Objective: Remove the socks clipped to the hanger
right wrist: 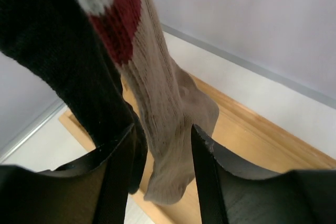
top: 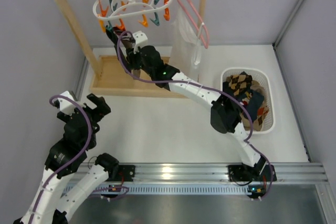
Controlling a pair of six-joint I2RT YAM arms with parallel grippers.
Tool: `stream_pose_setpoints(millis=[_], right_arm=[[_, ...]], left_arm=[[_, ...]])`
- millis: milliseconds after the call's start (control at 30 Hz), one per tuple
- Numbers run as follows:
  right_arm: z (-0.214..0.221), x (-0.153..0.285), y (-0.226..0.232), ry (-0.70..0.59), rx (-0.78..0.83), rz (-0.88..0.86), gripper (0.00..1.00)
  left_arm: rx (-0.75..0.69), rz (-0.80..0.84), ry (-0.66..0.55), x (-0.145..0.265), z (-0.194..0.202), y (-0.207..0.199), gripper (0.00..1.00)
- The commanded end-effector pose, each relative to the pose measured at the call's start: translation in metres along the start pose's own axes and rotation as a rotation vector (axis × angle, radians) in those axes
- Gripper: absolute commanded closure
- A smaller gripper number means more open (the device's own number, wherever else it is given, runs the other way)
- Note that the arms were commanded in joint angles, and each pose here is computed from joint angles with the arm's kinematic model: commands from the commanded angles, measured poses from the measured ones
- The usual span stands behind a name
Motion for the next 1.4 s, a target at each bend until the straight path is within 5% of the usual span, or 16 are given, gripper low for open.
stream_pose_setpoints(millis=[0,267,533,933,1367], right_arm=[[-0.013,-0.008,-0.004,-0.042,0.009,0.002,0.57],[0.001,-0.001,-0.008,-0.062,-0.002,0.023,0.68],[-0.01,0.012,-0.01,-0.114,0.016,0.037,1.0],[-0.024,0.08,0.008,-0.206,-0.041,-0.011,1.0],[-0.029,0.143,0.03,-0.194,-0.056,-0.106,1.0]], left_arm=[[0.013,0.01,-0.003,0.001,0.001,0.001,0.01],[0.121,0.105,-0.018,0.016,-0.031,-0.017,0.01],[0.092,0.236,0.008,0.022,-0.081,-0.068,0.01],[-0.033,0.264,-0.041,-0.017,-0.153,-0.166,0.01],[-0.141,0.24,-0.008,-0.075,-0.14,-0.23,0.01]])
Point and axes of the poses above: each gripper's point midway between its finger pads, its own x axis back along the fingers, its own y axis along the line the jaws close on, z = x × y, the point moved 5 cm from there along x, back along the fingers, and after that the axes turned 5 degrees about x, right-handed, at the moved point
